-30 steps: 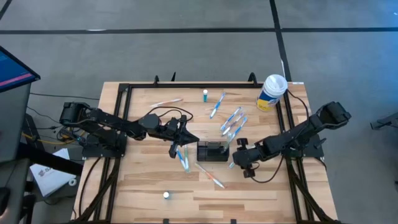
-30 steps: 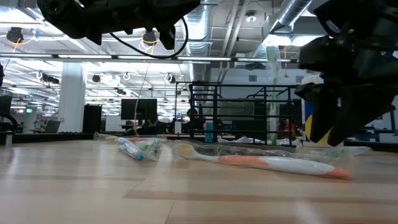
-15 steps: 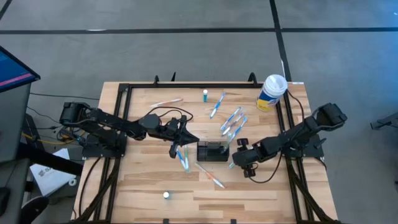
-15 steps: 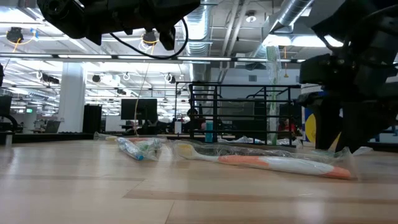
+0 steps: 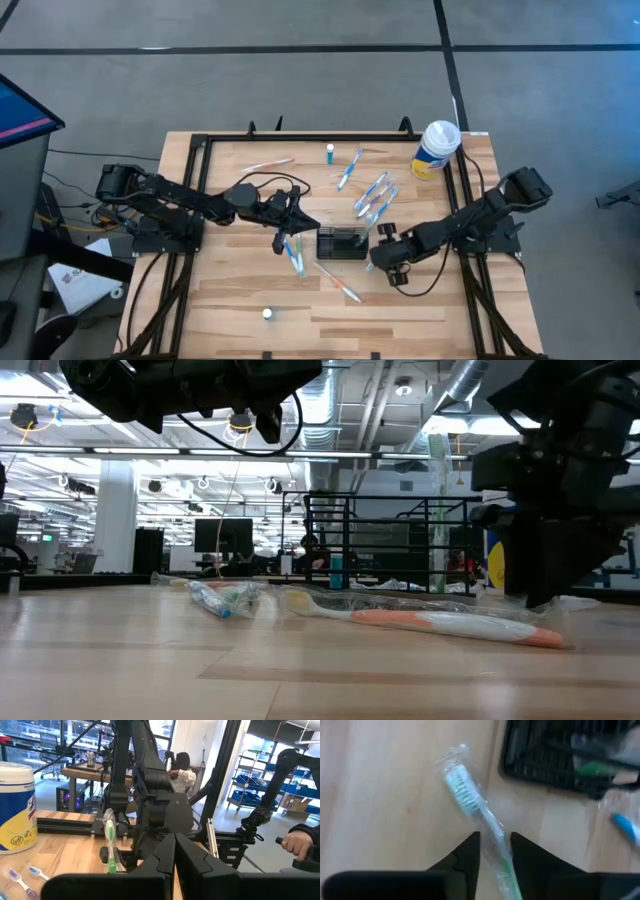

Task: Pick & Place toothbrushing station
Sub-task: Put the green toothbrush into the wire organizer

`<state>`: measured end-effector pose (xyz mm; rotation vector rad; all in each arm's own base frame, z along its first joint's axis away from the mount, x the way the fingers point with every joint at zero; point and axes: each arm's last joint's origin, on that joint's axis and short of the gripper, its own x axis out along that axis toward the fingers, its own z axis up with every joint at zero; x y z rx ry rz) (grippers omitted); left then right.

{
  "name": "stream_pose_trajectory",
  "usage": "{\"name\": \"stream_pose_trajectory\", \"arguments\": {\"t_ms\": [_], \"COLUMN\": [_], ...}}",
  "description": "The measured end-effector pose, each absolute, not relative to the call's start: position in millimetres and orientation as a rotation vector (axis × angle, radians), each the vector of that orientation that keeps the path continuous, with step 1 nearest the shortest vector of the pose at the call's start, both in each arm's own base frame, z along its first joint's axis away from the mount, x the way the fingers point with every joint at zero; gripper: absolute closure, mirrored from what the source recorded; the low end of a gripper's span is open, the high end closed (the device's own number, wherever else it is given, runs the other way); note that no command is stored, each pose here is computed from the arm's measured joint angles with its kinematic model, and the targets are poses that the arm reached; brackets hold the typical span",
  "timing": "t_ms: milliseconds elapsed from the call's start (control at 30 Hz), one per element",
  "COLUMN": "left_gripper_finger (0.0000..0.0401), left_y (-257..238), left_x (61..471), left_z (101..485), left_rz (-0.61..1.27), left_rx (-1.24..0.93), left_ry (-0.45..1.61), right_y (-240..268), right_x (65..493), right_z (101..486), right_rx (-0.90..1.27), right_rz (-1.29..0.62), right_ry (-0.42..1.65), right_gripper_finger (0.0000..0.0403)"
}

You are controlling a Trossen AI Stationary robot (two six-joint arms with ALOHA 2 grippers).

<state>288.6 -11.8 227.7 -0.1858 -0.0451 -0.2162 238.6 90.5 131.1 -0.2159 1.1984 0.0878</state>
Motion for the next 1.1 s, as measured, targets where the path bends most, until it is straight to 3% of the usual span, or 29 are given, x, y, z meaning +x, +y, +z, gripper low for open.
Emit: {"name": "stream_pose_trajectory", "arguments": {"t_ms": [167, 567, 1100], "left_gripper_finger": [0.0398, 0.0398, 0.0398], "left_y": [-12, -12, -12], "left_x": [289, 289, 289], "left_z": [228, 227, 227], "left_rz": [-0.216, -0.216, -0.216], "left_rx": [-0.186, -0.186, -0.186], "left_ry": [-0.044, -0.038, -0.037], "right_y": [91, 92, 106], "right_x": [237, 237, 234], "right_z": [133, 136, 167], "right_rx": [-0.194, -0.179, -0.18], "right_rz": [0.128, 0.122, 0.176], "right_ry": [1.233, 1.245, 1.212], "right_gripper_finger": [0.0391, 0.0402, 0.0402]}}
